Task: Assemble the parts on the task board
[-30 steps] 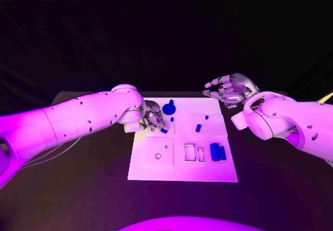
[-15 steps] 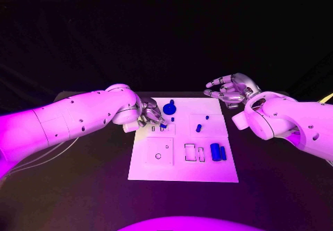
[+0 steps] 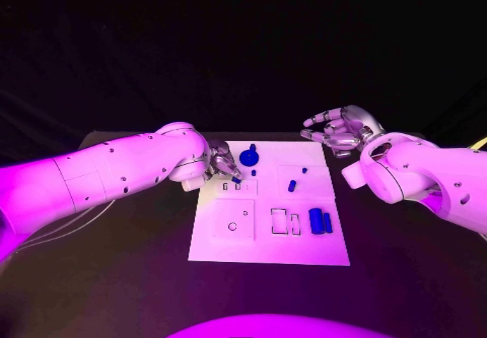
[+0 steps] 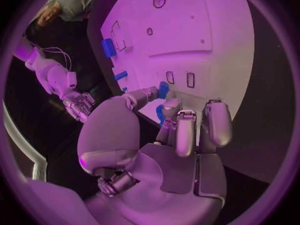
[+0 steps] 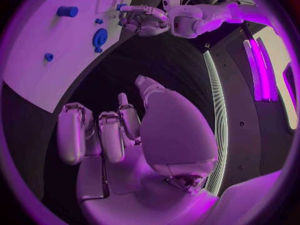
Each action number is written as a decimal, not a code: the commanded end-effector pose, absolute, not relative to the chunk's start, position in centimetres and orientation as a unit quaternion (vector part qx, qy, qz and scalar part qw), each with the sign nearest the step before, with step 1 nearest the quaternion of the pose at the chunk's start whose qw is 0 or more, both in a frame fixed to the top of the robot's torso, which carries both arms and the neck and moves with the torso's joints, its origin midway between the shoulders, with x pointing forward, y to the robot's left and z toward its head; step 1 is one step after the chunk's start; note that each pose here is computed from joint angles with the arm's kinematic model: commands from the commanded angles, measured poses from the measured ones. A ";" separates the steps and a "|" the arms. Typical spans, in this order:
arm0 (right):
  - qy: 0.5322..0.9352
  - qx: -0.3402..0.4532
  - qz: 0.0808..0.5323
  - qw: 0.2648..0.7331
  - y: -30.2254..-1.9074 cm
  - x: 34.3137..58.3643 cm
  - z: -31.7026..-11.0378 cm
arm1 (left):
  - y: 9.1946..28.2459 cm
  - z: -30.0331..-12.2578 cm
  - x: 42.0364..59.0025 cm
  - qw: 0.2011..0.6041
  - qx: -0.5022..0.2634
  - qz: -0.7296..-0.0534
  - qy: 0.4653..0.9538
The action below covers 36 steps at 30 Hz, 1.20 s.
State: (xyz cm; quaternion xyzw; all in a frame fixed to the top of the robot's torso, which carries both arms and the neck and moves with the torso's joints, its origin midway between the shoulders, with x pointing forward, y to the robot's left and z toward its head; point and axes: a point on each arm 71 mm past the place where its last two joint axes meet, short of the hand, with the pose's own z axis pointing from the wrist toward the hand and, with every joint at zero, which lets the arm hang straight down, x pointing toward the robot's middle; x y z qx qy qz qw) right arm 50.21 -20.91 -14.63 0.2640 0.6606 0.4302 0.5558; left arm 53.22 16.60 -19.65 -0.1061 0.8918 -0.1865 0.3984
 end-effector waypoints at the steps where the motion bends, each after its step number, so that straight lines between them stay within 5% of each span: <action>1: 0.660 0.263 0.431 0.556 -20.9 50.2 -14.6 | 16.4 -19.6 53.3 0.405 -0.101 -0.182 0.890; 36: 0.662 0.262 0.431 0.555 -21.0 50.3 -14.7 | 16.0 -20.6 52.8 0.391 -0.061 -0.155 0.905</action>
